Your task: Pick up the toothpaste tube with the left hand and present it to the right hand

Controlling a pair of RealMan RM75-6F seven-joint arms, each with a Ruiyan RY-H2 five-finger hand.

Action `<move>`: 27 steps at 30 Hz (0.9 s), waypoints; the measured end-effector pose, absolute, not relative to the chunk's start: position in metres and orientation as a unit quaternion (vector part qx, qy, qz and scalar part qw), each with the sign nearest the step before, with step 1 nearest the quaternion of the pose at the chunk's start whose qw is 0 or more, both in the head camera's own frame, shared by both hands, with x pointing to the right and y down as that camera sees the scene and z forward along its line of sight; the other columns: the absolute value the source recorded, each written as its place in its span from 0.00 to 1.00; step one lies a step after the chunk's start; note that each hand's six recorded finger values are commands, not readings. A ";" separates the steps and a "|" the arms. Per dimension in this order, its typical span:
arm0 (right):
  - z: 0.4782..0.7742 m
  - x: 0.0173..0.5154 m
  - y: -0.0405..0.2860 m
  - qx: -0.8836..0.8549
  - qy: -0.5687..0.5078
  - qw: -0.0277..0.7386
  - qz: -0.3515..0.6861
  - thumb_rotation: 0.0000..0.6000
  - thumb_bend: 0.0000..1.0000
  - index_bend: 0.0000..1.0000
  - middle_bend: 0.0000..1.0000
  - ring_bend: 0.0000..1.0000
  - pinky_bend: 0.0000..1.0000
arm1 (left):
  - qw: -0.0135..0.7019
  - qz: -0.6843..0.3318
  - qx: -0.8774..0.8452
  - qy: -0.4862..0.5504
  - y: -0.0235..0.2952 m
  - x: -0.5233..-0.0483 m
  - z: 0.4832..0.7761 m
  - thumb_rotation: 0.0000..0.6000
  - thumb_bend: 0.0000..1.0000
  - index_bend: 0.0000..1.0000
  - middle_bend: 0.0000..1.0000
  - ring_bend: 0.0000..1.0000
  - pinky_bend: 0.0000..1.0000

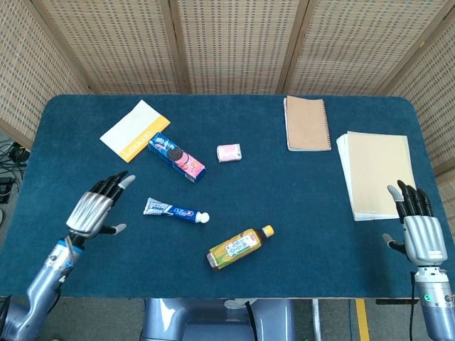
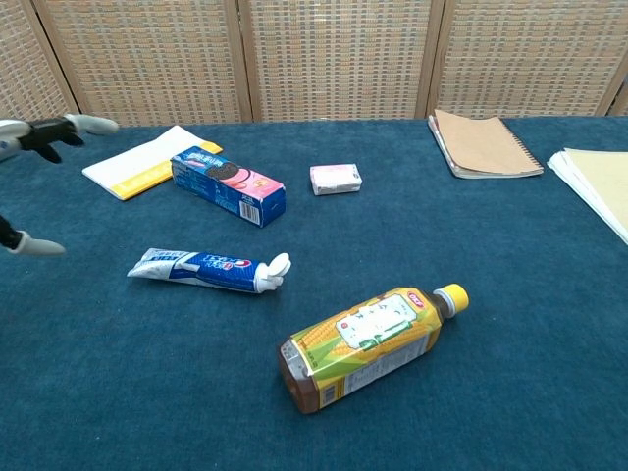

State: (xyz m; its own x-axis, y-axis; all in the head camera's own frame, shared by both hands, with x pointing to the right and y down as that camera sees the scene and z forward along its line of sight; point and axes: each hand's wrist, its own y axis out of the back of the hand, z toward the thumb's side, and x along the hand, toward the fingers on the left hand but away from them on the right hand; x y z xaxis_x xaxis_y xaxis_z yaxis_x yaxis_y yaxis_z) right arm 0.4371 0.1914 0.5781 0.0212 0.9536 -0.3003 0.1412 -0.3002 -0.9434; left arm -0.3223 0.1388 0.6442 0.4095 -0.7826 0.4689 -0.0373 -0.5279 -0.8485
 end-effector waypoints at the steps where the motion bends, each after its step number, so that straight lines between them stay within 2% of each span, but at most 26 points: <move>1: 0.578 0.437 0.191 -0.604 -0.453 0.381 0.534 1.00 0.00 0.00 0.00 0.00 0.00 | 0.403 -0.463 -0.743 0.267 0.135 -0.315 0.651 1.00 0.10 0.18 0.22 0.24 0.30; 10: 0.584 0.442 0.192 -0.604 -0.448 0.370 0.545 1.00 0.00 0.00 0.00 0.00 0.00 | 0.408 -0.449 -0.773 0.187 0.119 -0.257 0.710 1.00 0.18 0.25 0.28 0.33 0.36; 17: 0.586 0.443 0.191 -0.606 -0.446 0.367 0.547 1.00 0.00 0.00 0.00 0.00 0.00 | 0.410 -0.447 -0.777 0.167 0.117 -0.242 0.723 1.00 0.24 0.31 0.33 0.37 0.41; 27: 0.589 0.445 0.190 -0.607 -0.446 0.362 0.549 1.00 0.00 0.00 0.00 0.00 0.00 | 0.414 -0.452 -0.777 0.145 0.121 -0.234 0.737 1.00 0.24 0.33 0.34 0.38 0.42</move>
State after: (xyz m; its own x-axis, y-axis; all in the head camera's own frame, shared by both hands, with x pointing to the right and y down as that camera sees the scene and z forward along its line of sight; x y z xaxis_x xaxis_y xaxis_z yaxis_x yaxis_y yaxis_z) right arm 0.4448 0.1900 0.5888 0.0002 0.9389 -0.3443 0.1437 -0.3407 -0.9291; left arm -0.2344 0.1213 0.7366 0.5489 -0.5999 0.5821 0.1492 -0.6149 -0.7743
